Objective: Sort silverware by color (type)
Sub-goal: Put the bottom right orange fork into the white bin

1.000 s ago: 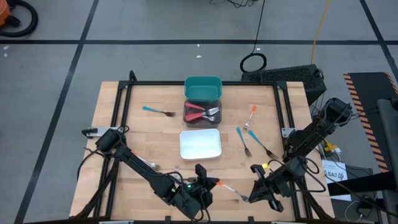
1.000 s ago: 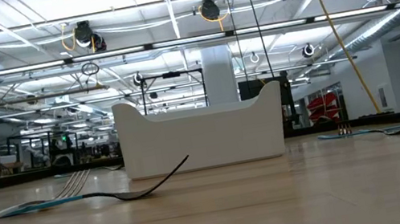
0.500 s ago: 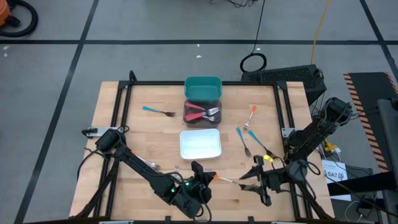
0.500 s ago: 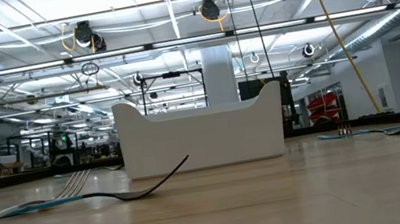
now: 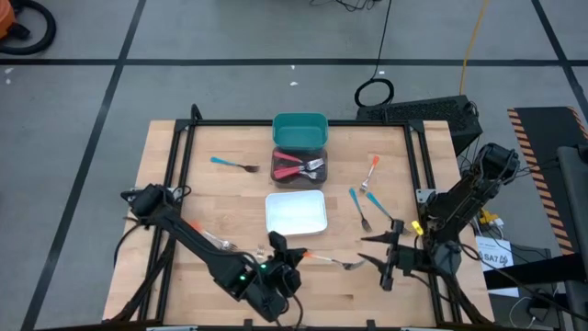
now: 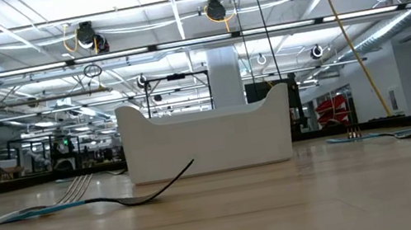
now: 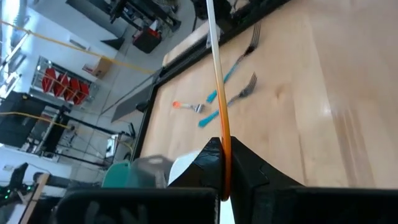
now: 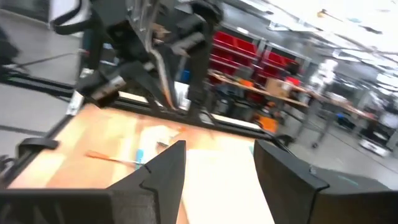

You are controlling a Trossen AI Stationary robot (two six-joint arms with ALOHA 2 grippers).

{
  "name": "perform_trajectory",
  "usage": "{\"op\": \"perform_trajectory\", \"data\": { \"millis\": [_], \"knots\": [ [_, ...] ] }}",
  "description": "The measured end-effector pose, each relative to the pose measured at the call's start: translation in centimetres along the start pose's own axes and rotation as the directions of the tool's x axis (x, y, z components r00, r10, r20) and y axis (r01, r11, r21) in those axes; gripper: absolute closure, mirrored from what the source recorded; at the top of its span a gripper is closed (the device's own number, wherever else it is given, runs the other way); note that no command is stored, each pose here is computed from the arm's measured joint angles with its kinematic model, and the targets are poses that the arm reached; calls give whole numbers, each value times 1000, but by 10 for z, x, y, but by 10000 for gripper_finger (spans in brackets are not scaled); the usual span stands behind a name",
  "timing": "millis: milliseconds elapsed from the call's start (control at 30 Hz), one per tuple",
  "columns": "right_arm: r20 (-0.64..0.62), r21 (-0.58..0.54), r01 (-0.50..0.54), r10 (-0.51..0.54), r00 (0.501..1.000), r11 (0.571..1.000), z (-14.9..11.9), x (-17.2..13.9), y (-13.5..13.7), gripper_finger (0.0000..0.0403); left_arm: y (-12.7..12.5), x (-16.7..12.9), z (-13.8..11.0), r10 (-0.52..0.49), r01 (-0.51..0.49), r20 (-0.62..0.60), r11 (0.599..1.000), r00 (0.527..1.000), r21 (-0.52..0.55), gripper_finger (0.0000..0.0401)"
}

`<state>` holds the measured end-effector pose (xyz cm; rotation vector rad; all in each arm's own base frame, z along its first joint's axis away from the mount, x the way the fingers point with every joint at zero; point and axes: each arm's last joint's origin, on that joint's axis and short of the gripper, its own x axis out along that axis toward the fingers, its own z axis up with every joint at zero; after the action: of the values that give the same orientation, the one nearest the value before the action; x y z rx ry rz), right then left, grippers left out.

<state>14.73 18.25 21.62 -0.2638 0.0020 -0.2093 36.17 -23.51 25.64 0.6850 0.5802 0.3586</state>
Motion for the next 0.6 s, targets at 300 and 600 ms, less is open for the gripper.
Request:
{"op": "perform_trajectory", "data": {
  "millis": [300, 600],
  "knots": [
    [-34, 66, 115, -113, 993, 991, 3, -6, -3, 218, 20, -5, -26, 74, -60, -167, 995, 983, 86, 394],
    [-41, 119, 177, -174, 984, 977, 25, -5, -8, 218, 46, 21, -49, 36, -21, -378, 999, 925, 45, 394]
  ]
}}
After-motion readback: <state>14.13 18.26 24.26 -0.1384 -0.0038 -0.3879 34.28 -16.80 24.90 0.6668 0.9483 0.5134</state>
